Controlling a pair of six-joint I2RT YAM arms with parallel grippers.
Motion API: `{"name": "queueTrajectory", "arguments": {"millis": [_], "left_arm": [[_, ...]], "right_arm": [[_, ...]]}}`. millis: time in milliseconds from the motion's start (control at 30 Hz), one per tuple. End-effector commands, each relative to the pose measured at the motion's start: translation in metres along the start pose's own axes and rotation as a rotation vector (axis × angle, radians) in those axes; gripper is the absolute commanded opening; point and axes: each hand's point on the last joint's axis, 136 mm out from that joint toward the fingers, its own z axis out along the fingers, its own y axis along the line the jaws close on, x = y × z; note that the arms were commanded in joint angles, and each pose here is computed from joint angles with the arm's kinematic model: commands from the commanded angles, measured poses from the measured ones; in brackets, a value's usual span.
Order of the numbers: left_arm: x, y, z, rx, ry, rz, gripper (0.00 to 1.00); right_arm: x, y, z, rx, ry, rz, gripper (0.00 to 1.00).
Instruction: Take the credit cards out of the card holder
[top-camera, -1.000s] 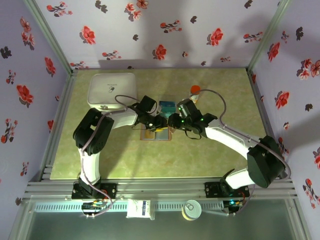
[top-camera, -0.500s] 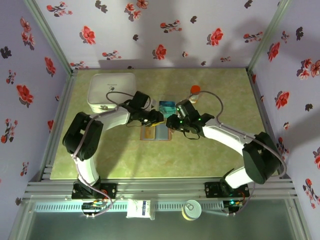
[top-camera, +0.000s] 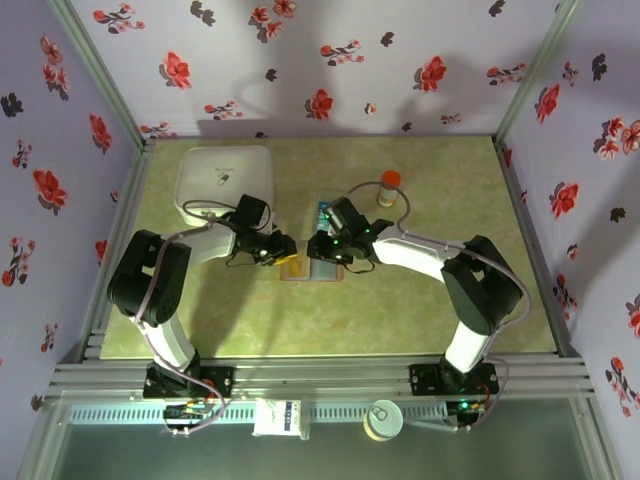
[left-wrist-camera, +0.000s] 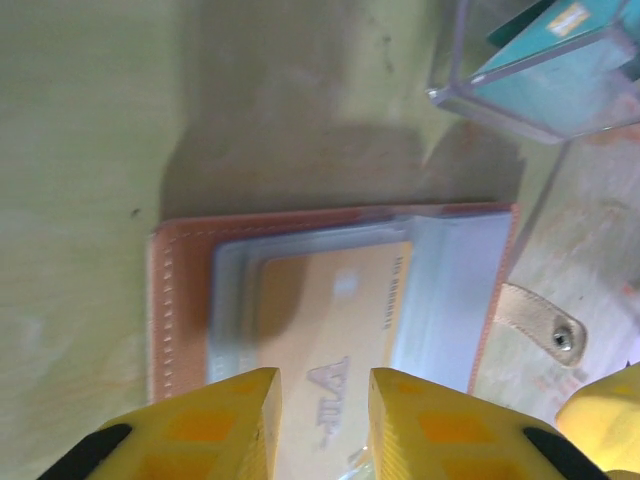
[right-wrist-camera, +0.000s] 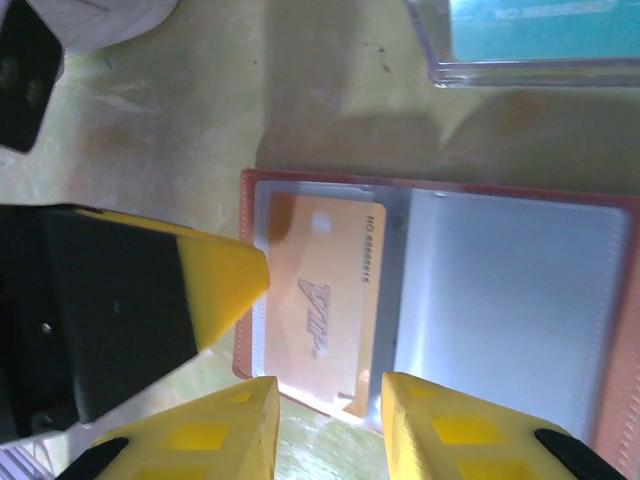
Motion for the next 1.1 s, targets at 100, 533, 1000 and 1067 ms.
{"name": "queueTrajectory", "arguments": {"millis": [100,533,1000,1067], "left_arm": [[0.003,0.005,-0.006,-0.021,-0.006,0.044,0.26],[0.008,0.018,-0.004,-0.067,0.015,0.043,0.12],[0.01,0.024,0.0,-0.081,0.025,0.03,0.03],[0.01,0.023,0.001,-0.078,0.026,0.028,0.03]], "right_arm": [[0.0,0.017,0.016,-0.04,0.044,-0.005,0.32],[0.006,0.013,0.039,-0.042,0.101,0.005,0.31],[0.013,0.006,0.057,-0.05,0.136,0.022,0.29],[0.013,0.008,0.058,-0.067,0.136,0.026,0.27]]}}
